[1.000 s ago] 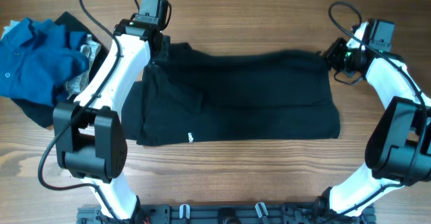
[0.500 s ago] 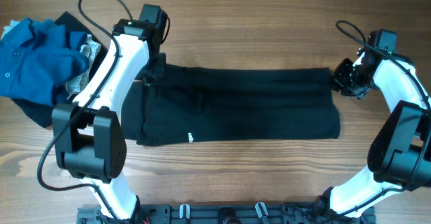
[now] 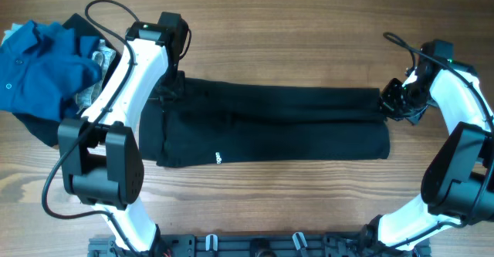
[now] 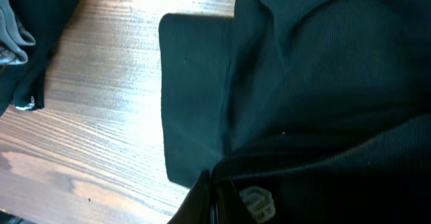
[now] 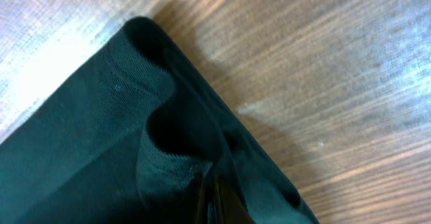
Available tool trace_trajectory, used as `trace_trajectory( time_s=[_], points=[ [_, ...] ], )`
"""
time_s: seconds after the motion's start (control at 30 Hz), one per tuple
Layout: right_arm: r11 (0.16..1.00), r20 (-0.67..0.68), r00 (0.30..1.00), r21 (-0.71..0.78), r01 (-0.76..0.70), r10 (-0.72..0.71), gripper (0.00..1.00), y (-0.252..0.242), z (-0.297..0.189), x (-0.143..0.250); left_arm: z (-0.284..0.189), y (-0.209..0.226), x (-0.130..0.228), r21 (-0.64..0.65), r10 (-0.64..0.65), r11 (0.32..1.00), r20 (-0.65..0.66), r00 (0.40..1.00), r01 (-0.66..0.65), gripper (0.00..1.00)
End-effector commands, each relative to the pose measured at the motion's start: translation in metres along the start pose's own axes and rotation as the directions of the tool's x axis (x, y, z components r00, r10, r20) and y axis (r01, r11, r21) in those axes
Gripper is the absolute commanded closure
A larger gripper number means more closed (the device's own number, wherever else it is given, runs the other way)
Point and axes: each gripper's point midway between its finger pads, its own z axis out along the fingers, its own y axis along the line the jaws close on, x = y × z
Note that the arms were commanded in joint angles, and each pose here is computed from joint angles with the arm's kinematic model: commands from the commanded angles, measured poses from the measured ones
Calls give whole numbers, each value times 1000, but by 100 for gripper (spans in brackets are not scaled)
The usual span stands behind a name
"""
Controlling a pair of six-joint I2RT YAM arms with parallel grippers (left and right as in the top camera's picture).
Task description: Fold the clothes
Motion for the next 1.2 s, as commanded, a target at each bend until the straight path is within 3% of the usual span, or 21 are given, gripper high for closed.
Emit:
trace_trajectory(
  time_s=[0.0, 0.07, 0.1, 0.17, 0.27, 0.33, 0.5, 0.67, 0.8, 0.87, 0.93, 1.1, 1.17],
  points=[
    [999, 27, 1000, 42, 10, -11, 93, -8, -10, -2, -9, 5, 1, 6, -29, 1000, 13, 1000, 28, 91],
    [999, 24, 1000, 43, 10, -11, 53, -8, -10, -1, -9, 4, 2, 13, -28, 1000, 8, 1000, 28, 63],
    [999, 24, 1000, 43, 10, -11, 39, -9, -10, -1, -9, 4, 3, 16, -27, 1000, 4, 1000, 27, 51],
    [999, 30, 999, 41, 11, -12, 31, -8, -10, -3, -9, 4, 5, 14, -24, 1000, -4, 1000, 24, 46],
    [1000, 48, 999, 22, 14, -15, 29, -4, -10, -7, -9, 4, 3, 15, -26, 1000, 3, 1000, 26, 45],
    [996, 53, 996, -57, 73, -70, 30, 11, -10, -9, -9, -1, -2, 42, -33, 999, 20, 999, 32, 45],
    [946, 103, 978, -255, 202, -181, 31, 49, -19, -16, -17, -48, -14, 292, 4, 956, 54, 999, -19, 46],
    [947, 161, 981, -280, 154, -112, 33, 46, -44, -25, -5, -67, -8, 334, 45, 941, 60, 997, -62, 47],
    [964, 41, 999, -263, 23, -12, 33, 37, -38, -4, 33, -83, 1, 335, 75, 937, 80, 994, -98, 48],
    [974, 13, 1000, -228, 22, -19, 46, 33, -28, 6, 45, -87, 9, 350, 80, 932, 66, 995, -98, 60],
    [981, 7, 999, -191, 32, -31, 57, 29, -14, 14, 49, -87, 16, 350, 87, 932, 43, 995, -97, 92],
    [985, 5, 1000, -175, 8, -7, 84, 18, 25, 31, 49, -76, 32, 318, 102, 944, -18, 995, -91, 96],
    [985, -4, 1000, -171, -19, 19, 88, 13, 37, 38, 46, -75, 34, 317, 103, 944, -22, 994, -91, 96]
  ],
)
